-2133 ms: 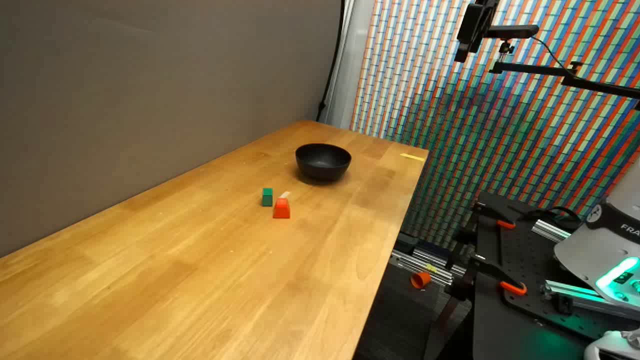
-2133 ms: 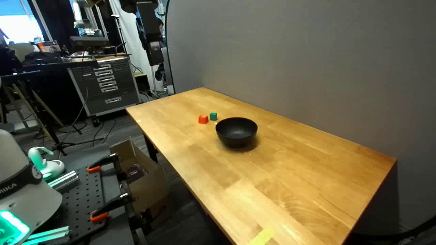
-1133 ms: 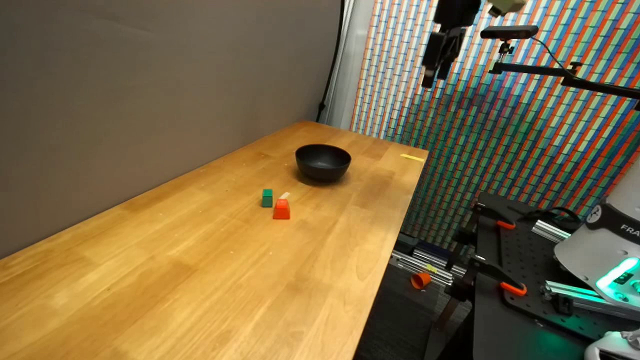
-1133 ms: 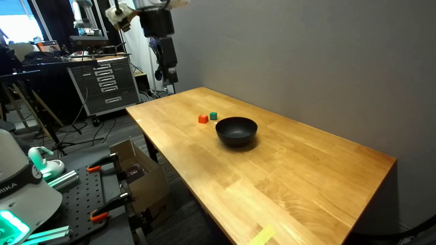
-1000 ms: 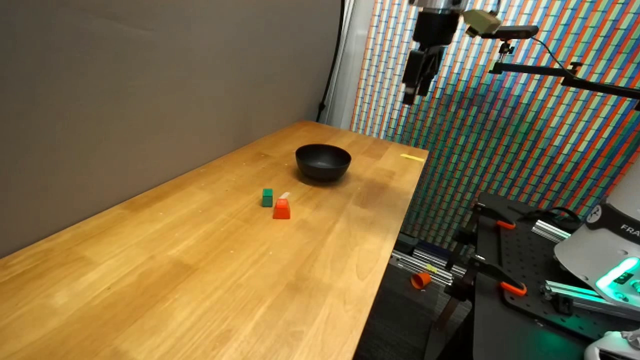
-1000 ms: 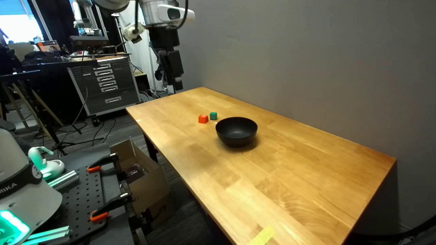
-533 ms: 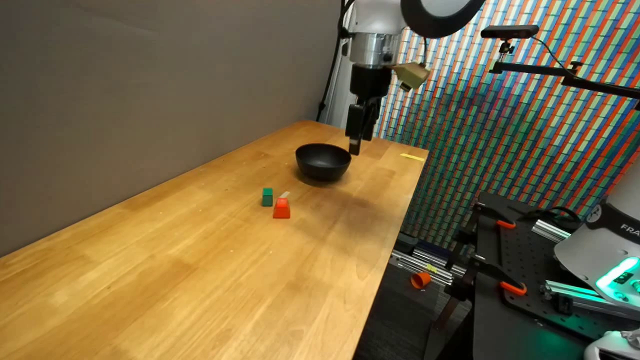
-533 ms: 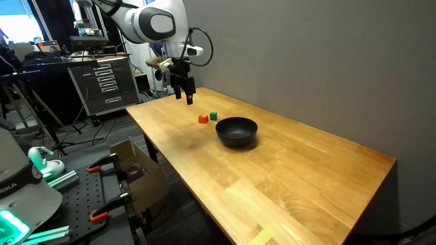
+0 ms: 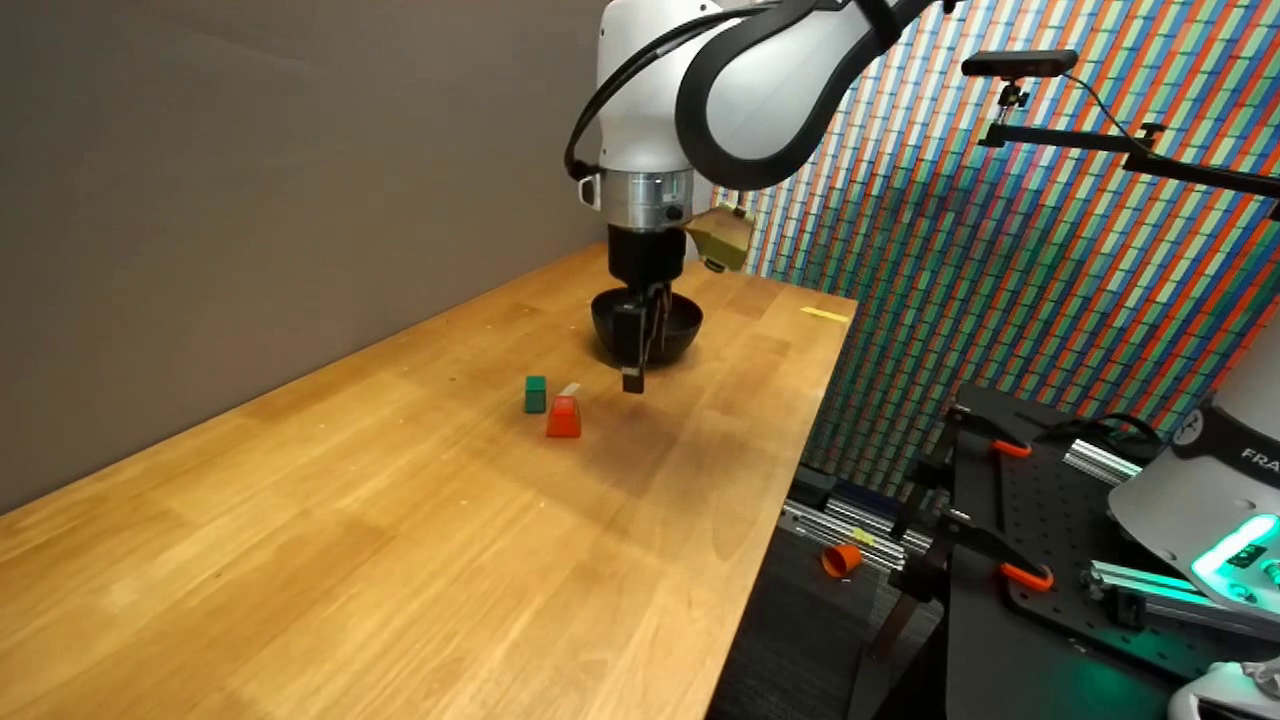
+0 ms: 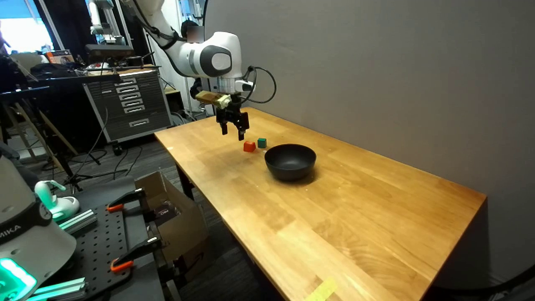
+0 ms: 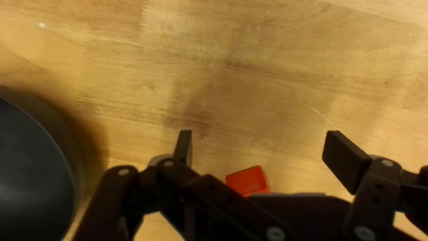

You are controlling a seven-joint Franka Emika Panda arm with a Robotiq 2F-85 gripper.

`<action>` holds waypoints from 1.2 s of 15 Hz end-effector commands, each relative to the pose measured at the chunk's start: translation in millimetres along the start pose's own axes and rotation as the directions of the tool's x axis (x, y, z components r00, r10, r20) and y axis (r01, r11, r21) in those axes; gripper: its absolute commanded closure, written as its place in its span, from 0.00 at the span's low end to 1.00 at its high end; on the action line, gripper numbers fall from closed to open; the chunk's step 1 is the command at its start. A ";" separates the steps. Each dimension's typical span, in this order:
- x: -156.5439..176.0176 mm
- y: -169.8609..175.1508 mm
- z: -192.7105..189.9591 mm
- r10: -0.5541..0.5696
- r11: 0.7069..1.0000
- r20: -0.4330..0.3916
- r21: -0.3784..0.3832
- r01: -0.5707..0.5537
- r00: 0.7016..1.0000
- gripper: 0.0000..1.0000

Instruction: Put the blocks in the bowl

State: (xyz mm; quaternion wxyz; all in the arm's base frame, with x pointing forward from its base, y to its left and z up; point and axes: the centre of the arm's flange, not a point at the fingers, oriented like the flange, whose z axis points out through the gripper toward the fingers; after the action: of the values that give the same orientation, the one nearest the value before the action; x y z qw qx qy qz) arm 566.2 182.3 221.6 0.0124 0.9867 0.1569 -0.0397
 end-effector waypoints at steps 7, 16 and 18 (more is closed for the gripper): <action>78.4 -20.6 43.7 -0.171 0.985 -0.035 -0.011 0.170 0.985 0.00; 96.5 -35.1 65.9 -0.214 0.977 -0.044 -0.034 0.212 0.976 0.51; 93.1 -29.6 57.1 -0.202 0.977 -0.037 -0.070 0.199 0.979 0.65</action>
State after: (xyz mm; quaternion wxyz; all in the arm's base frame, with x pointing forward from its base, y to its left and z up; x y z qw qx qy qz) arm 630.5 239.5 146.1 0.0128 0.9664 0.2555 -0.0252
